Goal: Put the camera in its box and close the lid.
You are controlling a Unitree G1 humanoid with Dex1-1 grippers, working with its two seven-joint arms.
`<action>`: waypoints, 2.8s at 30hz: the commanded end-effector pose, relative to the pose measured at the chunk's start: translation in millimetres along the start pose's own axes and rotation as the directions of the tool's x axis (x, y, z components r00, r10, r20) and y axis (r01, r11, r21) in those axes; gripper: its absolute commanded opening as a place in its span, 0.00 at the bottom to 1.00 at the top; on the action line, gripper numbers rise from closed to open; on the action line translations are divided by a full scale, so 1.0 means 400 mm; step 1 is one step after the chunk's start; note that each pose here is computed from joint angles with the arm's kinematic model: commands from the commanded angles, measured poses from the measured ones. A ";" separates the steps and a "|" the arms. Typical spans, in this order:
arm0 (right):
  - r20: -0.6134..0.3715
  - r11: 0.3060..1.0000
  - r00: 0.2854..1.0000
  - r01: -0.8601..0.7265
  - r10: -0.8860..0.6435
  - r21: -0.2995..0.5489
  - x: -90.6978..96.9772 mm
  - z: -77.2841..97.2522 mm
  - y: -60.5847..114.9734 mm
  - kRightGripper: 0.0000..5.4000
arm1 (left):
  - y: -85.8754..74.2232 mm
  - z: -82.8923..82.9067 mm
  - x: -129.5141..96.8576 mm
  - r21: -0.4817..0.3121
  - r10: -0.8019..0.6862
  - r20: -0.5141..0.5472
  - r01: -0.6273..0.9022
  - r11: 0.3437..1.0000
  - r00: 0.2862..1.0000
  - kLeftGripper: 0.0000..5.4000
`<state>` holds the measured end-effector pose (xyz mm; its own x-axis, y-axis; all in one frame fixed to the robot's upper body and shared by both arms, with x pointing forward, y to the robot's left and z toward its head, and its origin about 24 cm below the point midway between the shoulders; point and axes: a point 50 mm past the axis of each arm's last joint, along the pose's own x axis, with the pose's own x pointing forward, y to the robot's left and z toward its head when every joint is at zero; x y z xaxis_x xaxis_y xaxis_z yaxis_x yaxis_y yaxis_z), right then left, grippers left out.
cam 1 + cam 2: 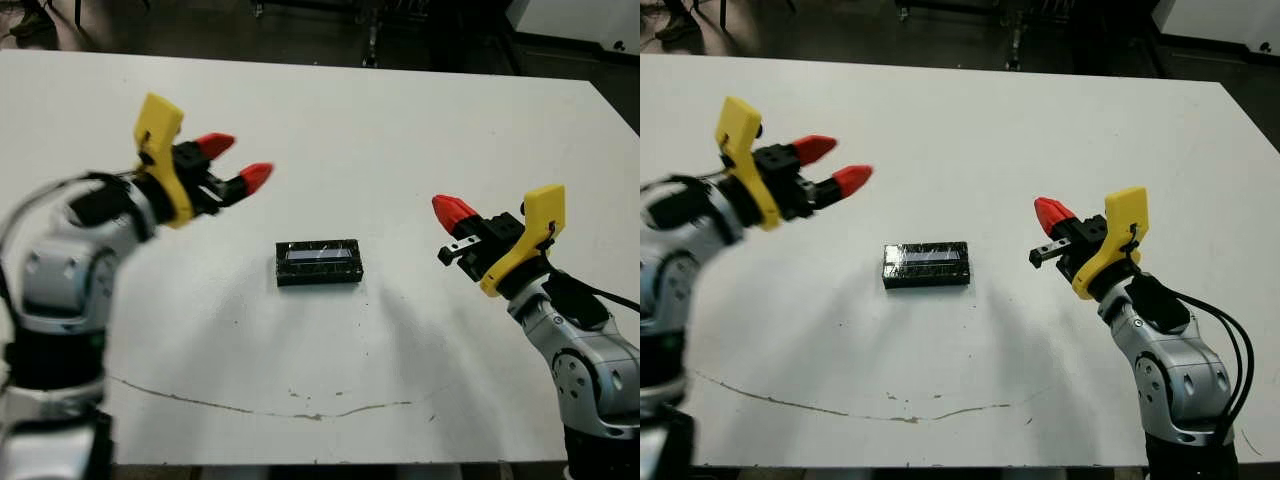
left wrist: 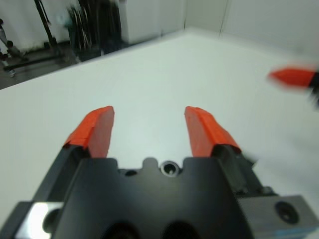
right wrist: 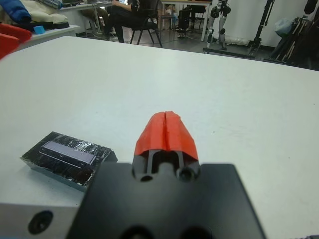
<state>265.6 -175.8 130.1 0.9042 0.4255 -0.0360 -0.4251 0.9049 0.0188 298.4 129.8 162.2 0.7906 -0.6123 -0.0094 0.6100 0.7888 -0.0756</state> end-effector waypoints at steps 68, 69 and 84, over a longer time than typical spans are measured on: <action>0.123 0.967 0.962 0.251 -0.245 -0.043 0.019 0.001 -0.007 0.00 | 0.112 -0.028 -0.157 0.047 0.555 0.497 -0.660 0.750 0.667 0.00; 0.124 0.963 0.958 0.267 -0.259 -0.050 0.021 -0.001 -0.007 0.00 | 0.115 -0.032 -0.160 0.034 0.566 0.498 -0.667 0.744 0.657 0.00; 0.214 0.892 0.898 0.421 -0.384 -0.167 0.056 0.012 -0.040 0.00 | 0.163 -0.073 -0.164 -0.035 0.653 0.412 -0.705 0.708 0.635 0.00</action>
<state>290.9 -177.5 133.7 0.9847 0.0527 0.1662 -0.0264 0.9873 -0.1564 283.6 217.2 132.3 0.9120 0.1446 0.3839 -0.1239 0.9892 -0.0783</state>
